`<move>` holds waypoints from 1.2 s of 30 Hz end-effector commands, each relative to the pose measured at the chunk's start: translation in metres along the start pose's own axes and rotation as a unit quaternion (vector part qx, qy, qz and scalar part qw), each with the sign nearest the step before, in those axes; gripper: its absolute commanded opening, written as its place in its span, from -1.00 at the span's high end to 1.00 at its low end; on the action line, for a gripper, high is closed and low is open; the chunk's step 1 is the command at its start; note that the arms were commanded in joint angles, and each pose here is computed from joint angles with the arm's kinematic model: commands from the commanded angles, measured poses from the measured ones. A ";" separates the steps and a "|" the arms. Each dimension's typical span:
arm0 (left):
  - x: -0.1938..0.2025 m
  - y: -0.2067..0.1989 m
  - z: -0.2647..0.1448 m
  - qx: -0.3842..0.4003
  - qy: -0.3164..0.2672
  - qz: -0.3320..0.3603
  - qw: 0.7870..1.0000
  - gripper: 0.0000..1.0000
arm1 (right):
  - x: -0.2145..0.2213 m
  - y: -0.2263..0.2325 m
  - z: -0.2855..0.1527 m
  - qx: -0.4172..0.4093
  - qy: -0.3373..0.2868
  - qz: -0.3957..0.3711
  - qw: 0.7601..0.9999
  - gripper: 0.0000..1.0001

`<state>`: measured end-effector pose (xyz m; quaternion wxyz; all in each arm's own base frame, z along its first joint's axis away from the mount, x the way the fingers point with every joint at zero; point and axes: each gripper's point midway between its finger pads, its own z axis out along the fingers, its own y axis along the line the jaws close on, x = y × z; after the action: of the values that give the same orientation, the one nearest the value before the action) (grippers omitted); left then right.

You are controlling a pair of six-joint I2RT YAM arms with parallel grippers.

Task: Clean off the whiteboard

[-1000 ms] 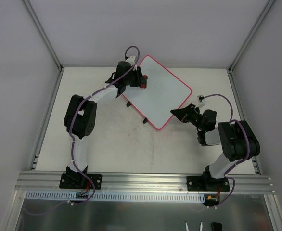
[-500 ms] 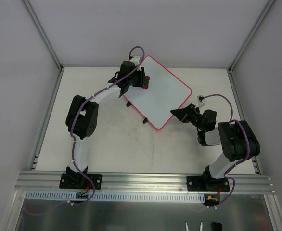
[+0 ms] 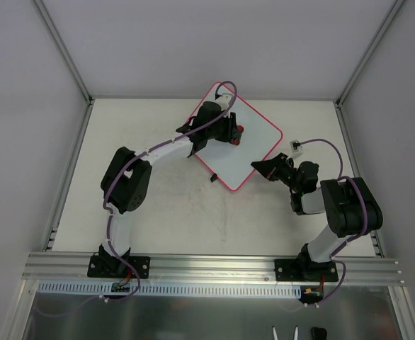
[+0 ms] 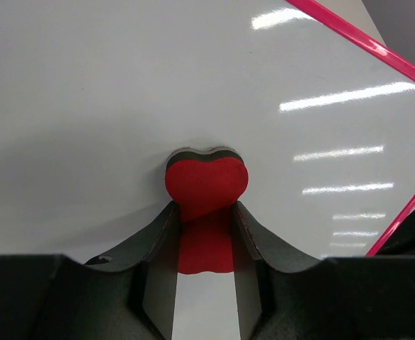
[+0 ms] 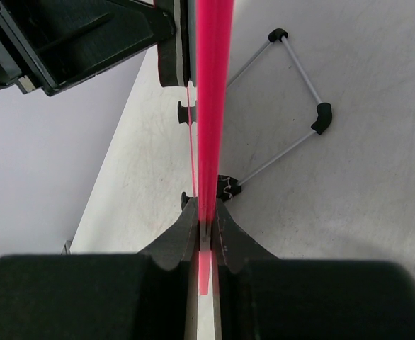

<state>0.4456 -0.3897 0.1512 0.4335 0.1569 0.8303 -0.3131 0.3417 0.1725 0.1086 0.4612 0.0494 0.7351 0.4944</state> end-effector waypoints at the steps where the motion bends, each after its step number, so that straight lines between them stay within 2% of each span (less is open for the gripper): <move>1: 0.042 -0.015 0.002 0.013 0.056 -0.024 0.998 0.67 | -0.022 0.034 0.007 -0.071 -0.032 -0.076 0.994 1.00; 5: 0.027 -0.004 -0.002 0.004 0.041 -0.022 0.999 0.67 | -0.022 0.034 0.006 -0.071 -0.032 -0.076 0.994 0.99; 9: 0.006 0.034 -0.015 -0.031 0.020 -0.031 0.999 0.66 | -0.022 0.034 0.006 -0.070 -0.032 -0.075 0.994 1.00; 11: -0.003 0.065 -0.027 -0.052 0.014 -0.055 0.997 0.66 | -0.022 0.035 0.006 -0.071 -0.033 -0.076 0.994 1.00; 13: 0.000 0.084 -0.039 -0.062 0.018 -0.072 0.995 0.68 | -0.022 0.034 0.006 -0.070 -0.032 -0.075 0.994 1.00; 14: -0.013 0.092 -0.054 -0.072 0.001 -0.077 0.994 0.67 | -0.021 0.034 0.006 -0.070 -0.031 -0.075 0.994 1.00; 16: -0.007 0.105 -0.069 -0.103 -0.002 -0.076 0.992 0.68 | -0.022 0.033 0.006 -0.069 -0.033 -0.076 0.994 1.00; 17: -0.019 0.101 -0.085 -0.109 -0.020 -0.071 0.991 0.68 | -0.022 0.033 0.006 -0.069 -0.033 -0.078 0.994 1.00; 19: -0.009 0.111 -0.102 -0.148 -0.017 -0.076 0.986 0.68 | -0.022 0.034 0.005 -0.070 -0.033 -0.077 0.994 1.00; 20: -0.018 0.106 -0.117 -0.152 -0.032 -0.076 0.985 0.67 | -0.022 0.034 0.006 -0.070 -0.032 -0.077 0.994 1.00; 26: 0.023 0.126 -0.159 -0.218 -0.010 -0.115 0.969 0.63 | -0.023 0.035 0.006 -0.072 -0.033 -0.076 0.994 1.00; 36: 0.117 0.167 -0.189 -0.264 0.071 -0.212 0.938 0.71 | -0.023 0.035 0.004 -0.072 -0.034 -0.075 0.994 1.00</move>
<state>0.3607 -0.1473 0.0846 0.3500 -0.0927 0.9196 -0.1523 0.3413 0.1730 0.1093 0.4634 0.0438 0.7341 0.4944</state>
